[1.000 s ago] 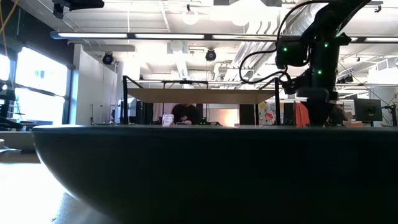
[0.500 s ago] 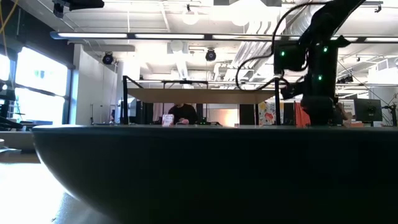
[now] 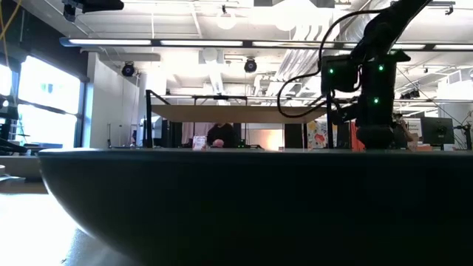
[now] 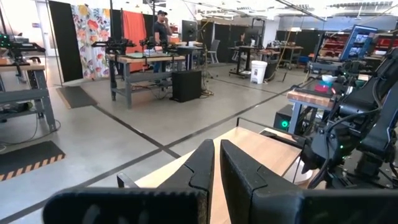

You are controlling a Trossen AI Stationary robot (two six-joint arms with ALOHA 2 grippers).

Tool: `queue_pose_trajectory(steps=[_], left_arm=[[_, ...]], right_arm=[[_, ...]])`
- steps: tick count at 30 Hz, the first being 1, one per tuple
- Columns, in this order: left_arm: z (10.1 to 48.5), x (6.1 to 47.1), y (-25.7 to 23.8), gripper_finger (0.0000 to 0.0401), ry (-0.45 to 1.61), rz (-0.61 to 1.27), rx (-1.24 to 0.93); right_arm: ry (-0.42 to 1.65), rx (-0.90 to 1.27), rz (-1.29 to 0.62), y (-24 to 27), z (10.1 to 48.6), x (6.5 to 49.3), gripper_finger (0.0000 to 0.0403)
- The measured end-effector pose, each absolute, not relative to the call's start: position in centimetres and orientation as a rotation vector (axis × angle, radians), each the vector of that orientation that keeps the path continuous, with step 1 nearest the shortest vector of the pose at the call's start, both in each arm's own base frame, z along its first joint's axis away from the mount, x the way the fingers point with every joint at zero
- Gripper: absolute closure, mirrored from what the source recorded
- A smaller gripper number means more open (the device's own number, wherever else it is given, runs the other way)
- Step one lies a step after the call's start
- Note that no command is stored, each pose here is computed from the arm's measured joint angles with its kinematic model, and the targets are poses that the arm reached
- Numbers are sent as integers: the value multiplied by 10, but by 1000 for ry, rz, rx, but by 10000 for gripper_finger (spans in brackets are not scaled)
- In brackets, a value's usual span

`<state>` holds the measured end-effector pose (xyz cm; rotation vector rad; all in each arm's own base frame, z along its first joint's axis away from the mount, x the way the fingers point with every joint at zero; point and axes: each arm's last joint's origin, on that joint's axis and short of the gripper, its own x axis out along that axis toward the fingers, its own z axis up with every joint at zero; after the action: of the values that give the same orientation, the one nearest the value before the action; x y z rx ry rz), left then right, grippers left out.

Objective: Place and stack plates onto a shelf
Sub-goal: Put the light brown plate on the shelf

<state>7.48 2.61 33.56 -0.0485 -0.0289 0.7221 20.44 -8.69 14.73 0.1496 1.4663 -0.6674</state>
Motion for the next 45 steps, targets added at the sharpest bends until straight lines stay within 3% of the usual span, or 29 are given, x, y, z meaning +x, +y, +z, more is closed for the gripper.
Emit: queue_pose_trajectory(steps=[11,20,45], left_arm=[[335,75,26,384,-15,722,-31],[335,75,26,384,-15,722,-32],[333,75,26,384,1,723,-35]], right_arm=[[1535,171,-674,-93,131,206,258],[1529,203,-674,-94,138,208,393],[1531,256,-701,-85,162,192,402]])
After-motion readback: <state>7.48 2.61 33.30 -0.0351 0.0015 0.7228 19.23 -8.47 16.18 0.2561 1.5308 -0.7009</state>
